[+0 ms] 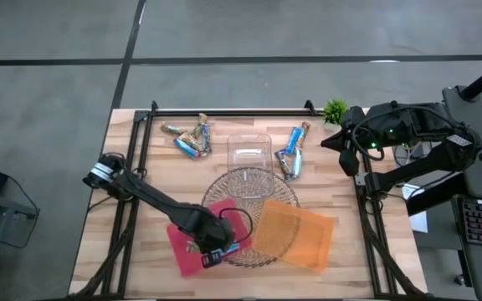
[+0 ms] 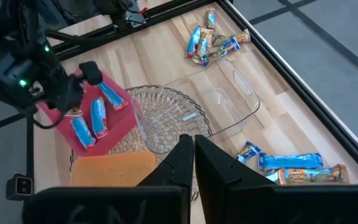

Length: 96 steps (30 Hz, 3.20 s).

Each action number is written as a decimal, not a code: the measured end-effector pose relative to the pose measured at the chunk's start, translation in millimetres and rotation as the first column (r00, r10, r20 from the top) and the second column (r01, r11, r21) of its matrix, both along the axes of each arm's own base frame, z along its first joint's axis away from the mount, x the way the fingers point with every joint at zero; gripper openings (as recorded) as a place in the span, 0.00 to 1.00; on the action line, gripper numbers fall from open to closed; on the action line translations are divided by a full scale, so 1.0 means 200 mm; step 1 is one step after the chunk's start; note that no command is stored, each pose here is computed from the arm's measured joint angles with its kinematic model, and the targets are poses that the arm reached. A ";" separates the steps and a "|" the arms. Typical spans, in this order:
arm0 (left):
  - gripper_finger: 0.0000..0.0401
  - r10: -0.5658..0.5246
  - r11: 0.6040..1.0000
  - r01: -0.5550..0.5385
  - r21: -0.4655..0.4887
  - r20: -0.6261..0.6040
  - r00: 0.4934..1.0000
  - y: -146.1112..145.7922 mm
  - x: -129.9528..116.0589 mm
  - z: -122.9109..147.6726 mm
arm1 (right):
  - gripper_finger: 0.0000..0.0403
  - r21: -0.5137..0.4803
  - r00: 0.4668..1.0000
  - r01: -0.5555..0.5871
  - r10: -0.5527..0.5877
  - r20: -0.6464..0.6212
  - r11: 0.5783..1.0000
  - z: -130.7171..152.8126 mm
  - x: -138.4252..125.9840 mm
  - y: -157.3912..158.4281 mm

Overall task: Pick and place Granola Bars by type
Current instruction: Put the red granola bar into the red bin, then put the orange granola bar into the transparent bin

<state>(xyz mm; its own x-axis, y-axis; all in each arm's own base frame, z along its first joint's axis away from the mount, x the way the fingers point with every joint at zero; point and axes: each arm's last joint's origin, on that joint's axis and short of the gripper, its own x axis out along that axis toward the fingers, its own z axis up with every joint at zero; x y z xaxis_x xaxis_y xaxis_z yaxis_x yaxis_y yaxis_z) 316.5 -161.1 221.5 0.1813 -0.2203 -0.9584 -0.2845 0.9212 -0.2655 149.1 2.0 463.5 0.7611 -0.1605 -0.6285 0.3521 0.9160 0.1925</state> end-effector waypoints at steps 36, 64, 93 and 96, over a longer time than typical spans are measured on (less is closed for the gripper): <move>0.22 -0.039 0.998 0.038 0.045 0.031 0.999 0.11 -0.07 0.17 | 0.02 0.032 0.999 0.040 -0.039 -0.014 0.999 -0.02 0.02 0.00; 0.00 -0.037 0.886 -0.343 0.312 0.786 0.617 0.70 -0.55 0.90 | 0.02 -0.006 0.998 0.004 -0.005 -0.060 1.000 -0.07 0.16 0.00; 0.00 -0.141 0.858 -0.330 0.393 0.799 0.584 0.83 -0.68 0.97 | 0.02 0.175 0.792 0.570 -0.479 -0.380 0.803 -0.39 0.38 -0.42; 0.00 -0.138 0.859 -0.331 0.390 0.800 0.584 0.83 -0.68 0.97 | 0.02 0.184 0.745 0.628 -0.516 -0.423 0.756 -0.47 0.36 -0.45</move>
<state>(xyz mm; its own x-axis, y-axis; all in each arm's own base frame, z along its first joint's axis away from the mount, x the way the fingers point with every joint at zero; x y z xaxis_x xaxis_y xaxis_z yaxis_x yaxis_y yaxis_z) 181.4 5.7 415.6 0.8894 0.2576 -0.3776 -0.2740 0.9617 0.0106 221.7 -87.4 369.2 0.3248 -0.2609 -0.9091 0.8810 0.4330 0.1905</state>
